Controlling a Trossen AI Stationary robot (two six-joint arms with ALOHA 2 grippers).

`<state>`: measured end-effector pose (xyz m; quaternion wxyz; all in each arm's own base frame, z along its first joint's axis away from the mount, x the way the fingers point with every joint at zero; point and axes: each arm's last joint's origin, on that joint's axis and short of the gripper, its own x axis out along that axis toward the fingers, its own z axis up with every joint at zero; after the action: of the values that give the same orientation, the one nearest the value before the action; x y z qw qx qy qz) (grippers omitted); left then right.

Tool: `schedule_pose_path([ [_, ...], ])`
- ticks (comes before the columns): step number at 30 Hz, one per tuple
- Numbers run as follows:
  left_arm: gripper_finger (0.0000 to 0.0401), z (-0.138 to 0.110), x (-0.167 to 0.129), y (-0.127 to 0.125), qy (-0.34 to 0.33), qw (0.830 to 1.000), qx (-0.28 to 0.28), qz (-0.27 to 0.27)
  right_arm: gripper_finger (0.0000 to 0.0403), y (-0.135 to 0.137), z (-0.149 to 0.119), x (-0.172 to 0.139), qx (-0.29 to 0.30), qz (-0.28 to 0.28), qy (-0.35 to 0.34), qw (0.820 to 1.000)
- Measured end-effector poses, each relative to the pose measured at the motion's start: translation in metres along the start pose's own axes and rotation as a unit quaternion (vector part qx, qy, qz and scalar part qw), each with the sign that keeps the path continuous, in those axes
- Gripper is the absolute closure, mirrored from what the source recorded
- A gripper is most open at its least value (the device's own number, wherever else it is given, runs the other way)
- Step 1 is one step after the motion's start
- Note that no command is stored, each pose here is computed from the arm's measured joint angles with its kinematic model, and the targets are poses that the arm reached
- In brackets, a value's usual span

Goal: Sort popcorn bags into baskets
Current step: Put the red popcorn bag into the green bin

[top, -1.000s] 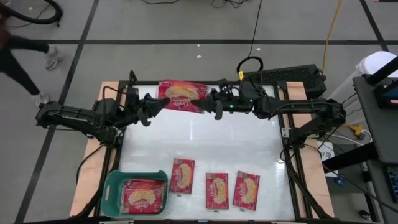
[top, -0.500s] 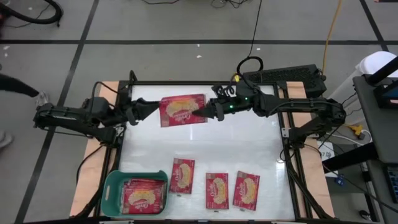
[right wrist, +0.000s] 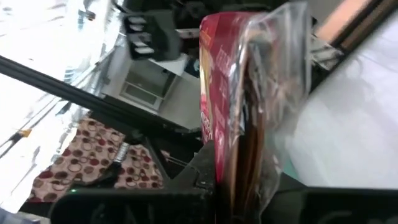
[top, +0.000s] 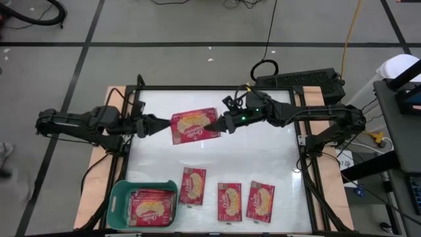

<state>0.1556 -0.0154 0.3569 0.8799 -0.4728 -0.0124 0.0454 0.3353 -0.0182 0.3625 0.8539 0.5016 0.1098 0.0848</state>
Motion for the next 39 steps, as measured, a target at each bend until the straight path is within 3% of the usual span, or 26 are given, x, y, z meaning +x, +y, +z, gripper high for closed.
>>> schedule_pose_path([
  [9,0.0165,-0.010,0.019,0.004,0.037,0.999,0.012,0.010,0.0389,0.002,-0.007,0.004,0.012,-0.014,-0.011,1.000],
  [17,0.0248,-0.011,0.023,0.004,0.038,0.999,0.018,0.006,0.0389,0.006,-0.018,0.007,0.020,-0.015,-0.001,1.000],
  [26,0.0323,-0.017,0.022,0.001,0.088,0.996,0.022,-0.021,0.0387,0.007,-0.022,0.009,0.025,-0.022,-0.002,0.999],
  [31,0.0391,-0.023,0.019,-0.001,0.107,0.994,0.022,-0.027,0.0370,0.009,-0.027,0.010,0.024,-0.026,0.005,0.999],
  [39,0.0397,-0.051,0.005,-0.008,0.189,0.982,0.006,-0.017,0.0307,0.012,-0.040,0.013,0.037,-0.037,0.023,0.998],
])
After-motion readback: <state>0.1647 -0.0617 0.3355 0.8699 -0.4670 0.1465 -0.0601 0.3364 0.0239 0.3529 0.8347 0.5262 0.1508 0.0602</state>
